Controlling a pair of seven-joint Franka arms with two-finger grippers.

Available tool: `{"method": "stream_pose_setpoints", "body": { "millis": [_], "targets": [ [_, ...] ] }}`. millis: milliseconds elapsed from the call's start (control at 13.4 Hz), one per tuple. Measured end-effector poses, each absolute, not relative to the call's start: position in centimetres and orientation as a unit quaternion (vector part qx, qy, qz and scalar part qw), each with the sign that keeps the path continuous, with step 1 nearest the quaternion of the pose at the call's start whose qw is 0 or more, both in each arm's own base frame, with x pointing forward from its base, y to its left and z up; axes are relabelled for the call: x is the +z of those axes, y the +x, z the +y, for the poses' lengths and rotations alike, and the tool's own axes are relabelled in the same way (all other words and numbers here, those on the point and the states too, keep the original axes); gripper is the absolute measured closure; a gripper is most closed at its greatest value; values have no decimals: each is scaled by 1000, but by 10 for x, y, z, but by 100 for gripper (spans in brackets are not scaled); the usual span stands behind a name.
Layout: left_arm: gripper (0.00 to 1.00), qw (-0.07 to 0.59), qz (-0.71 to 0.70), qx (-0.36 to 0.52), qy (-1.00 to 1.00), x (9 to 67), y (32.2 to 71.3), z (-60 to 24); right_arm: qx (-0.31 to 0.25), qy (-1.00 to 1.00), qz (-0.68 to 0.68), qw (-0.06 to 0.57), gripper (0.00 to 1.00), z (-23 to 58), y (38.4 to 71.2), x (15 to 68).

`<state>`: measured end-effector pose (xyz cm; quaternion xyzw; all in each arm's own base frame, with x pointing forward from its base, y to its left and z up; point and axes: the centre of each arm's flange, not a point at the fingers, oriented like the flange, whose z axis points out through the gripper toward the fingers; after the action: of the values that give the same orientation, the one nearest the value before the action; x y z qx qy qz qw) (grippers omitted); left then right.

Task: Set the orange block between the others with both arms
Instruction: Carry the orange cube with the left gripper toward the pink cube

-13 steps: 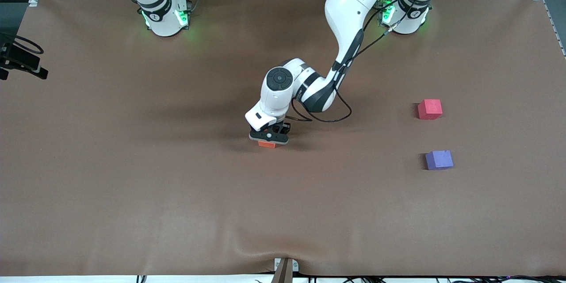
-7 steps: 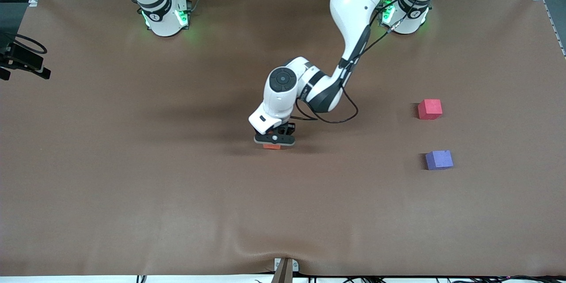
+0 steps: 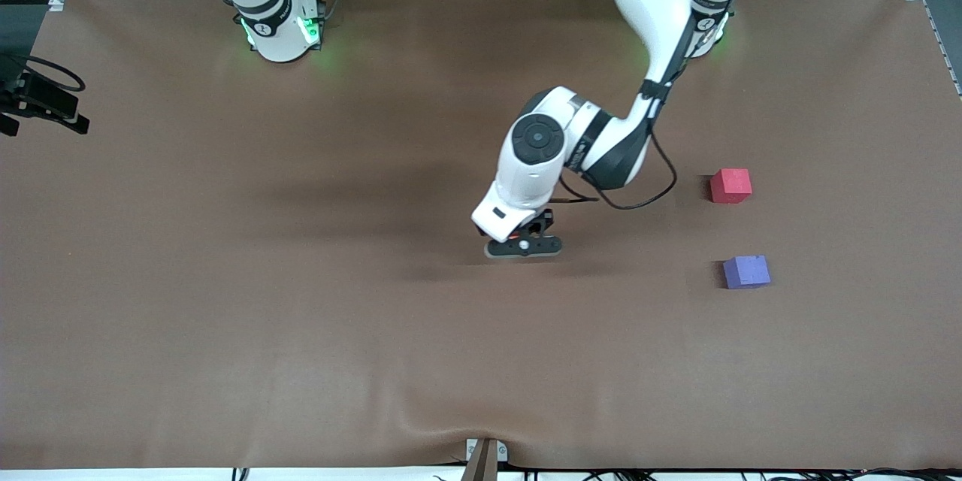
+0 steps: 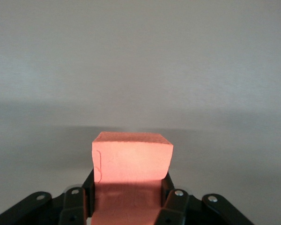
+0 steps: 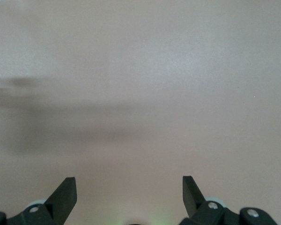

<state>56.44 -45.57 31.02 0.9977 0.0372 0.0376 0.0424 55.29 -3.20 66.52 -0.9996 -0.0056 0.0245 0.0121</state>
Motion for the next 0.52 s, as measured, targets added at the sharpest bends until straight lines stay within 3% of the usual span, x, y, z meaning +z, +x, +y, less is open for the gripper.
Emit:
{"method": "stream_pose_setpoints", "body": {
  "millis": [522],
  "targets": [
    [47, 33, 40, 36, 998, 345, 588, -263, 21, -1000, -1, 11, 0, -34, 552, 667]
  ]
}}
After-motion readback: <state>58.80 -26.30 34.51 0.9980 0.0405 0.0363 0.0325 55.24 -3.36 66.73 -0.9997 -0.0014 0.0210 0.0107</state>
